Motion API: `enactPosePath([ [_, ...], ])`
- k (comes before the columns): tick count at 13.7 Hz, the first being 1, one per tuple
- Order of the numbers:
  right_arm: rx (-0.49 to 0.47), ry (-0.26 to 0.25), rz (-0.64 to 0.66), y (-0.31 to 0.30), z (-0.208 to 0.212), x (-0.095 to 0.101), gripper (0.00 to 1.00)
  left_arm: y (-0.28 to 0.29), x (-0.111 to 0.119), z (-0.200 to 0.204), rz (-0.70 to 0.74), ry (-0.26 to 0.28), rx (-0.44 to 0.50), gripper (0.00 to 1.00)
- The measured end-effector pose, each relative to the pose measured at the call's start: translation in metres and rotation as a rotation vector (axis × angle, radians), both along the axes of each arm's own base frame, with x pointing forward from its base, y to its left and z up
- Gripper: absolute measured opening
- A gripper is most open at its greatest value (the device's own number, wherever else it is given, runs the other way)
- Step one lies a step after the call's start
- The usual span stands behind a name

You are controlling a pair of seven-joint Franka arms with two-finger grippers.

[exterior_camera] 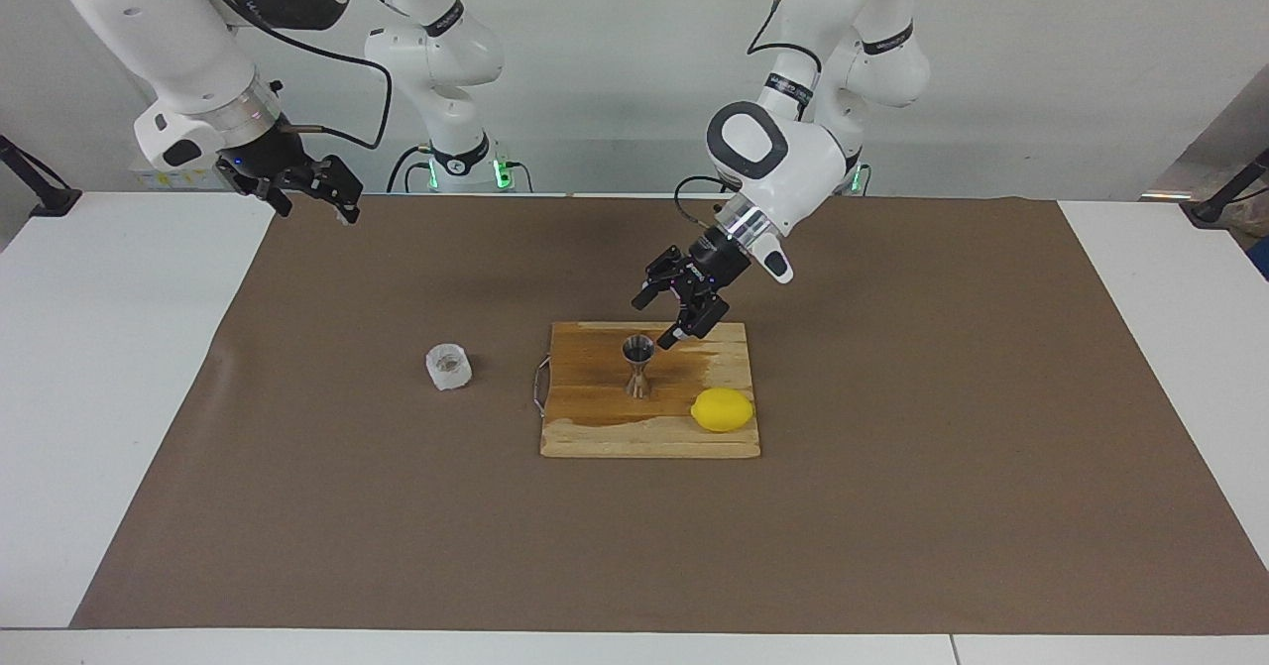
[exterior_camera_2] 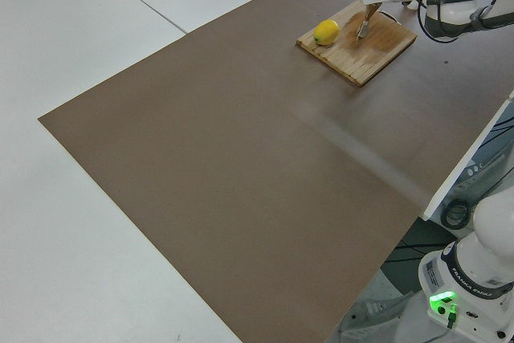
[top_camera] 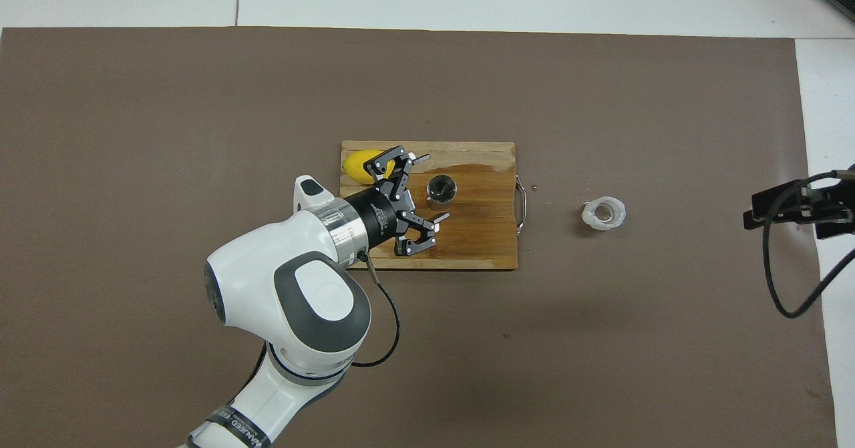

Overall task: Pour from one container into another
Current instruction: 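Open the left gripper to release the metal cup on the board, then retract the left gripper while the right gripper reaches the white cup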

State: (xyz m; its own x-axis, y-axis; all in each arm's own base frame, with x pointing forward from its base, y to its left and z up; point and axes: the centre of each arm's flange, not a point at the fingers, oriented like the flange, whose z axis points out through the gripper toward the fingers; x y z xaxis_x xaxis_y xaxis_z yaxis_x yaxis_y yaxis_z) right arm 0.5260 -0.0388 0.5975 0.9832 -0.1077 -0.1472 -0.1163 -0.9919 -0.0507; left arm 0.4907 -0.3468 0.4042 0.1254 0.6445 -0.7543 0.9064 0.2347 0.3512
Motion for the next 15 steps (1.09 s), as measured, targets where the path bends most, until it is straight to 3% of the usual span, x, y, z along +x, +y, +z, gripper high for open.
enactPosePath([
  [3,0.034,-0.014,0.222,-0.001,0.002,-0.002,1.0,0.003,0.016,0.022,-0.094,-0.13,0.116,1.0],
  [6,0.075,-0.037,0.488,-0.012,-0.01,-0.005,1.0,0.026,0.045,0.041,-0.223,-0.226,0.243,1.0],
  [10,0.134,-0.173,0.836,-0.04,-0.037,-0.004,1.0,0.07,0.081,0.064,-0.455,-0.292,0.458,1.0],
  [15,0.316,-0.395,1.106,-0.075,-0.094,-0.004,1.0,0.14,0.095,0.073,-0.743,-0.375,0.663,1.0],
])
